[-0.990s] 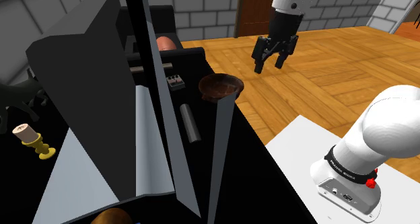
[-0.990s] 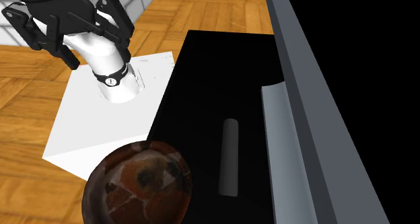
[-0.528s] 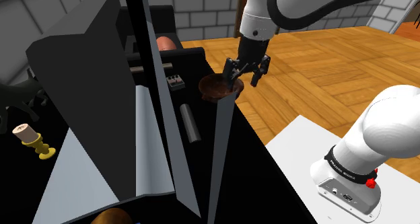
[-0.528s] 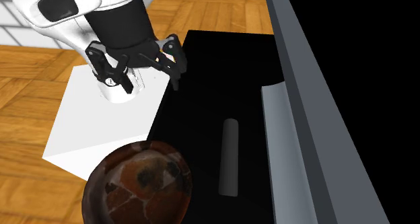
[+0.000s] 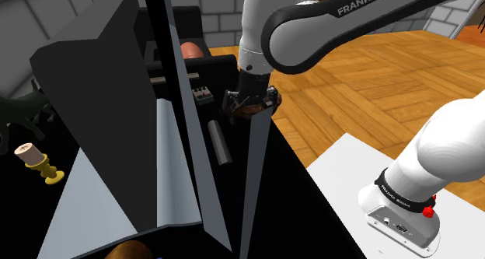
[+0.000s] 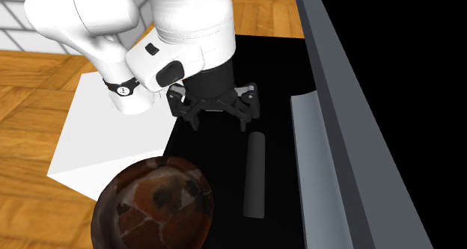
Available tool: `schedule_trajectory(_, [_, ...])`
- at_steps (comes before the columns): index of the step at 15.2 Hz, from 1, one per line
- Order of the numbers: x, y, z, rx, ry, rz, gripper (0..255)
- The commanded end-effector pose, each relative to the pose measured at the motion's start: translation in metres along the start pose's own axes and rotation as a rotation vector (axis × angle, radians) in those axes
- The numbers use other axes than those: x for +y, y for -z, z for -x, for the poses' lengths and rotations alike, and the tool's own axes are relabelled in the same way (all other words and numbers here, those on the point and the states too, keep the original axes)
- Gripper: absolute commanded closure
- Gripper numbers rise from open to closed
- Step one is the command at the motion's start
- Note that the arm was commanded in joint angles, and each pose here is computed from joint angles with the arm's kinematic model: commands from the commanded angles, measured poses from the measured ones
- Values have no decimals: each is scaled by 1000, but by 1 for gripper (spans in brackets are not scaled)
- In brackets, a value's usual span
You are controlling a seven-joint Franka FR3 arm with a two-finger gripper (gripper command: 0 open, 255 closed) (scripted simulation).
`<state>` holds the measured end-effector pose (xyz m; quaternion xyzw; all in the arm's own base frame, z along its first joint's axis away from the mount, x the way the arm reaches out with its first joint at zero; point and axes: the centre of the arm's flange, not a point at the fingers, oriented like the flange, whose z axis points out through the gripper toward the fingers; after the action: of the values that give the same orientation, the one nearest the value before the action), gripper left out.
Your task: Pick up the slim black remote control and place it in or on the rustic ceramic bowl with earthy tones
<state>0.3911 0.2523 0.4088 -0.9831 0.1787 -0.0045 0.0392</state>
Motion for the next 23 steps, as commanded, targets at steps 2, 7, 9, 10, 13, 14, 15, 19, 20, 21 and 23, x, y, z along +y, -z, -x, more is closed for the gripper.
schedule_trajectory(2, [-28,-24,-8,2,-43,-3,0])
schedule_trajectory(7, [-71,-60,-20,4,-101,-3,0])
schedule_trajectory(9, [-72,-71,-20,4,-101,-3,0])
schedule_trajectory(10, [-72,-76,-20,4,-101,-3,0])
schedule_trajectory(13, [-72,-92,-20,4,-101,-3,0])
schedule_trajectory(14, [-72,-100,-20,4,-101,-3,0])
schedule_trajectory(15, [-72,-100,-20,4,-101,-3,0])
schedule_trajectory(19, [-72,-100,-20,4,-101,-3,0])
schedule_trajectory(20, [-72,-100,-20,4,-101,-3,0])
schedule_trajectory(21, [-72,-100,-20,4,-101,-3,0])
schedule_trajectory(23, [-72,-100,-20,4,-101,-3,255])
